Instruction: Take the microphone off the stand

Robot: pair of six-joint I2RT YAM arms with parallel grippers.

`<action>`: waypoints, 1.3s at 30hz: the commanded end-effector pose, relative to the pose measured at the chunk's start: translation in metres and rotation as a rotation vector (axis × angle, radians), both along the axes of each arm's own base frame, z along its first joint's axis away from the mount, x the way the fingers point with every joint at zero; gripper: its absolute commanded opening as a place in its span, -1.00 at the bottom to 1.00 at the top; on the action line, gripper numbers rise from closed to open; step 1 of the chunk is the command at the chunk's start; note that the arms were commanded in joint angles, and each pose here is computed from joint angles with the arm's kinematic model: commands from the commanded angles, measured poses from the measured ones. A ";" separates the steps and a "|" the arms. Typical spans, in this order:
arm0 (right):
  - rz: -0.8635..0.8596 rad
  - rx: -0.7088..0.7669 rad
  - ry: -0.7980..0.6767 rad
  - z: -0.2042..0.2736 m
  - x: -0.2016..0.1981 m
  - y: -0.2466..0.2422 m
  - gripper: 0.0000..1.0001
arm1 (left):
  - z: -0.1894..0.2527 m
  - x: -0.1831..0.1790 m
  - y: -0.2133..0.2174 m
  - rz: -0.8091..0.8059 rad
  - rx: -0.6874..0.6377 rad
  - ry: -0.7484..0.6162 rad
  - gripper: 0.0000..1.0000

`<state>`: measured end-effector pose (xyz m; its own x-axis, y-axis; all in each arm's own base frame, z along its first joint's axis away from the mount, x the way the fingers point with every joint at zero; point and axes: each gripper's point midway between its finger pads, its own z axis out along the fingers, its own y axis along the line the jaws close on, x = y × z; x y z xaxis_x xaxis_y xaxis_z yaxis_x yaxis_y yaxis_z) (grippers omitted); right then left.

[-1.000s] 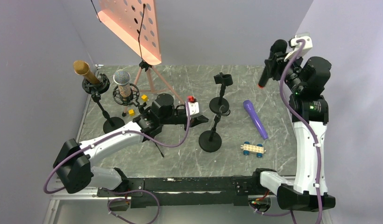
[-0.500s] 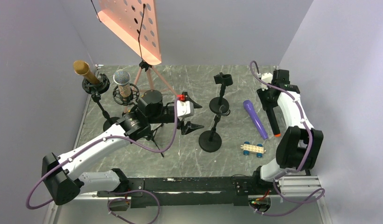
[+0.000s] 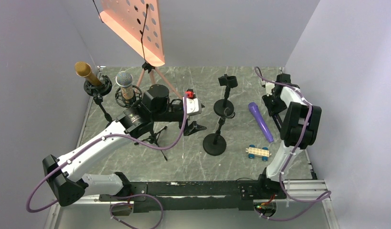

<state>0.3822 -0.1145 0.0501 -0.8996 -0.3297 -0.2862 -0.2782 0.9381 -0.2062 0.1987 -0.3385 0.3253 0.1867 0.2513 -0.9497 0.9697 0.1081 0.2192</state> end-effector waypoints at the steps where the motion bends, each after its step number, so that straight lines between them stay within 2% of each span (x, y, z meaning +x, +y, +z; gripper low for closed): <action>1: -0.013 -0.012 -0.053 0.001 0.027 -0.009 -0.88 | 0.011 0.000 0.001 0.001 -0.010 -0.017 0.70; 6: -0.046 0.042 0.014 -0.020 0.016 -0.002 -0.67 | 0.011 0.003 0.001 0.000 -0.005 -0.024 0.69; 12: -0.089 0.081 0.004 -0.020 0.015 0.001 0.07 | 0.012 0.011 0.002 0.028 -0.024 0.002 0.72; 18: -0.122 0.088 -0.092 0.040 0.020 -0.003 0.41 | 0.015 0.017 0.002 0.036 -0.025 -0.005 0.74; 21: -0.119 0.114 -0.137 0.070 0.007 0.006 0.50 | 0.015 0.019 0.000 0.035 -0.031 -0.004 0.74; 23: -0.083 0.180 -0.187 0.093 -0.002 0.023 0.54 | 0.015 0.021 -0.002 0.034 -0.032 -0.004 0.75; 27: 0.114 0.351 -0.379 0.168 -0.020 0.074 0.56 | 0.013 0.025 -0.004 0.033 -0.023 -0.008 0.74; 31: 0.494 0.509 -0.550 0.248 -0.063 0.144 0.57 | 0.012 0.029 -0.006 0.029 -0.007 -0.014 0.73; 33: 0.717 0.537 -0.562 0.269 -0.090 0.184 0.60 | 0.012 0.029 -0.007 0.023 0.003 -0.020 0.73; 36: 1.026 0.480 -0.486 0.270 -0.133 0.241 0.62 | 0.009 0.029 -0.006 0.013 0.021 -0.036 0.73; 39: 1.190 0.434 -0.444 0.260 -0.157 0.270 0.64 | 0.001 0.029 -0.003 0.024 0.039 -0.033 0.73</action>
